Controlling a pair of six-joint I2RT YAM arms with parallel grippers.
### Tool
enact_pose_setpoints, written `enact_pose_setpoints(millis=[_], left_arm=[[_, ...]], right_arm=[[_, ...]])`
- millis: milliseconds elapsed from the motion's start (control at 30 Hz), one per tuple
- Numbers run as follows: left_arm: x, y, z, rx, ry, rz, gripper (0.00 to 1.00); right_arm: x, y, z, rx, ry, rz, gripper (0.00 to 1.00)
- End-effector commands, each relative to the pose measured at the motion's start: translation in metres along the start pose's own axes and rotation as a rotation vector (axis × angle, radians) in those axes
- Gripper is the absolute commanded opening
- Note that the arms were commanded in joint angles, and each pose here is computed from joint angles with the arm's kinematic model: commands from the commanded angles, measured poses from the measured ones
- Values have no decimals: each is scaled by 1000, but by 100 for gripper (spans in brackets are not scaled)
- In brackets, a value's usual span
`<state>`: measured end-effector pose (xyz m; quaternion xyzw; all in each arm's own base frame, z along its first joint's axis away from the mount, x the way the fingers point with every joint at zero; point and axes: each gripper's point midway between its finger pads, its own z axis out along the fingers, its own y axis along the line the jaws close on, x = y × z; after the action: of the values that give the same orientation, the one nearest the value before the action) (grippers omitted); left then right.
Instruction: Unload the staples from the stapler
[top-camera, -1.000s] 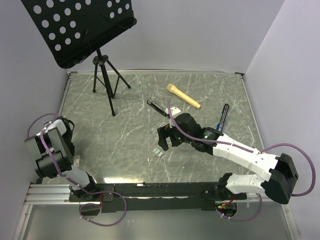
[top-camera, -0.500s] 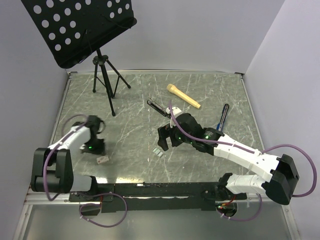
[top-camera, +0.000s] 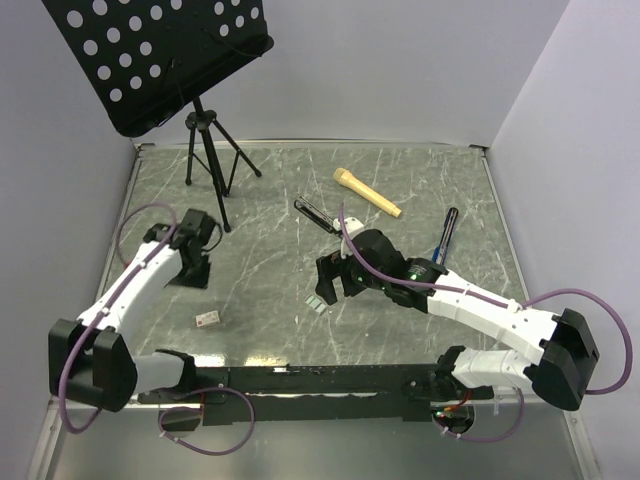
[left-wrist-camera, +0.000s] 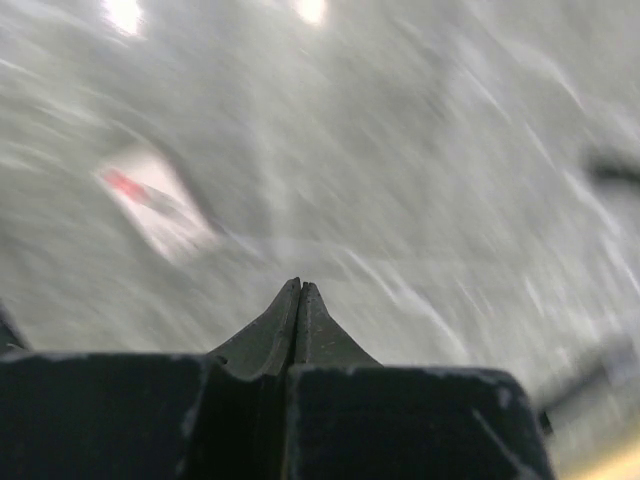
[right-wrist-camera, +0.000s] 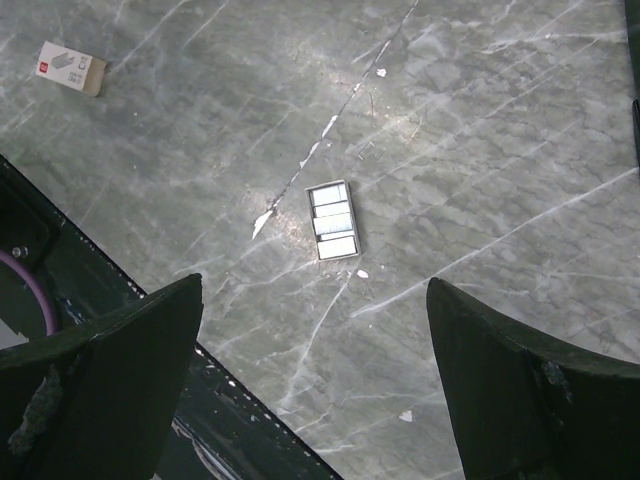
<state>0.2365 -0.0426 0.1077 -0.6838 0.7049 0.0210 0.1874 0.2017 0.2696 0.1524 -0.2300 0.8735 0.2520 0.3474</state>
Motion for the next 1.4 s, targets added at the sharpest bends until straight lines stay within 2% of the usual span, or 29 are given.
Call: enact_pose_setpoints(millis=[0, 167, 367, 667, 900, 1067, 1200, 1367], left_arm=[[-50, 66, 33, -212, -125, -96, 1], [-67, 85, 57, -276, -129, -129, 1], [-44, 91, 67, -303, -23, -108, 1], [-23, 103, 74, -326, 41, -87, 1], [-13, 98, 78, -307, 74, -63, 1], [-11, 83, 82, -259, 84, -44, 1], [-4, 64, 81, -198, 84, 26, 1], [25, 10, 71, -14, 168, 133, 1]], right_arm=[[-15, 6, -9, -29, -71, 11, 100], [-12, 5, -9, -30, -58, 2, 100], [-13, 5, -8, -29, -63, 2, 100], [-14, 4, -7, -24, -61, 0, 100], [-12, 3, -8, -16, -55, 1, 100], [-12, 3, -7, -19, -59, 5, 100], [-9, 2, -7, -18, -55, 7, 100], [-8, 0, -6, -7, -54, 3, 100]])
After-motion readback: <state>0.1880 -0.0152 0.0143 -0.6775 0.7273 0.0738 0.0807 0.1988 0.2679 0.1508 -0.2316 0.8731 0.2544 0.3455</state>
